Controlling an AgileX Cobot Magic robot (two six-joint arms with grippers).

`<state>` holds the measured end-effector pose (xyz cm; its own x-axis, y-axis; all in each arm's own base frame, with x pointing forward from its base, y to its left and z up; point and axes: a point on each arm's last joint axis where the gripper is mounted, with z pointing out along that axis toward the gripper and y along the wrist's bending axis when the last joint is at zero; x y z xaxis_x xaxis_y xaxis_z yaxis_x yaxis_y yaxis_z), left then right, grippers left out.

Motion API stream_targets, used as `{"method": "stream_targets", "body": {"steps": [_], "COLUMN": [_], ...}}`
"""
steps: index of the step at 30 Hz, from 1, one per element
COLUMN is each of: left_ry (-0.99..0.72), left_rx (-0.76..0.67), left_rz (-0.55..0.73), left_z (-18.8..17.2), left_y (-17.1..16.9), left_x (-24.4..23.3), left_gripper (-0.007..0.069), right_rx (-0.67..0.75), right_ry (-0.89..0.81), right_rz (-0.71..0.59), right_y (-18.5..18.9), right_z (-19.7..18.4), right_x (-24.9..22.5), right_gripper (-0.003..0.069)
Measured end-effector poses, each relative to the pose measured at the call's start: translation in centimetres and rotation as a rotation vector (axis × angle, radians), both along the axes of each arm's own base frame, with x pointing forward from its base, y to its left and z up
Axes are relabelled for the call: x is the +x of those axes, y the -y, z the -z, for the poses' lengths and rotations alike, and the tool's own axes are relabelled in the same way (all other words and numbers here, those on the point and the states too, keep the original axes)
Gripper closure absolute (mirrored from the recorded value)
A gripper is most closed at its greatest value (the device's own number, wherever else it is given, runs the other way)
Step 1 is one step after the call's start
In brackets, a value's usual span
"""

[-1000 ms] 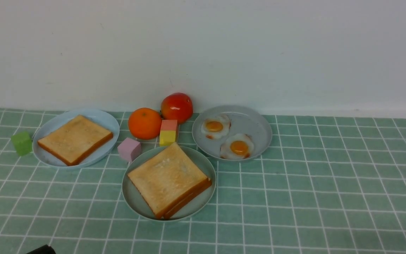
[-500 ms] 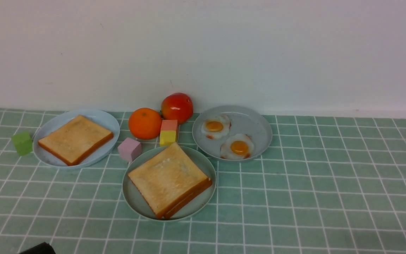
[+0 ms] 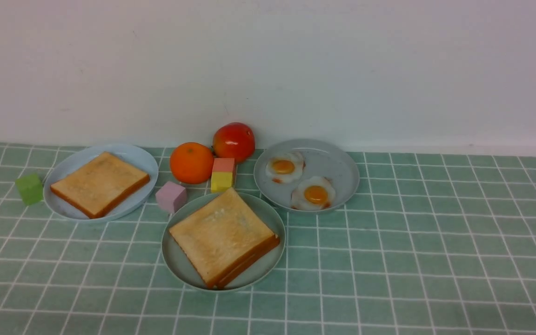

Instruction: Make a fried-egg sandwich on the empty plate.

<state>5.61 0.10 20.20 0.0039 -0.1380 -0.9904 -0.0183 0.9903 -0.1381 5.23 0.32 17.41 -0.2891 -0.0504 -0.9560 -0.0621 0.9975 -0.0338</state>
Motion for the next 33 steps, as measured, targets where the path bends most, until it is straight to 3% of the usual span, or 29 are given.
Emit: {"method": "stream_targets", "body": {"steps": [7,33], "left_ry": [-0.297,-0.306], "left_rx": [-0.149,-0.162], "left_rz": [-0.048,-0.053], "left_z": [3.2,3.3], "left_y": [-0.2,-0.2], "left_x": [-0.3,-0.4], "left_gripper": [0.0638,0.0638], "right_rx": [0.000,0.000], "right_ry": [0.000,-0.003], "right_rz": [0.000,0.000], "right_y": [0.0,0.0], "right_z": [0.0,0.0], "right_x": [0.0,0.0], "right_gripper": [0.0655,0.0636]}}
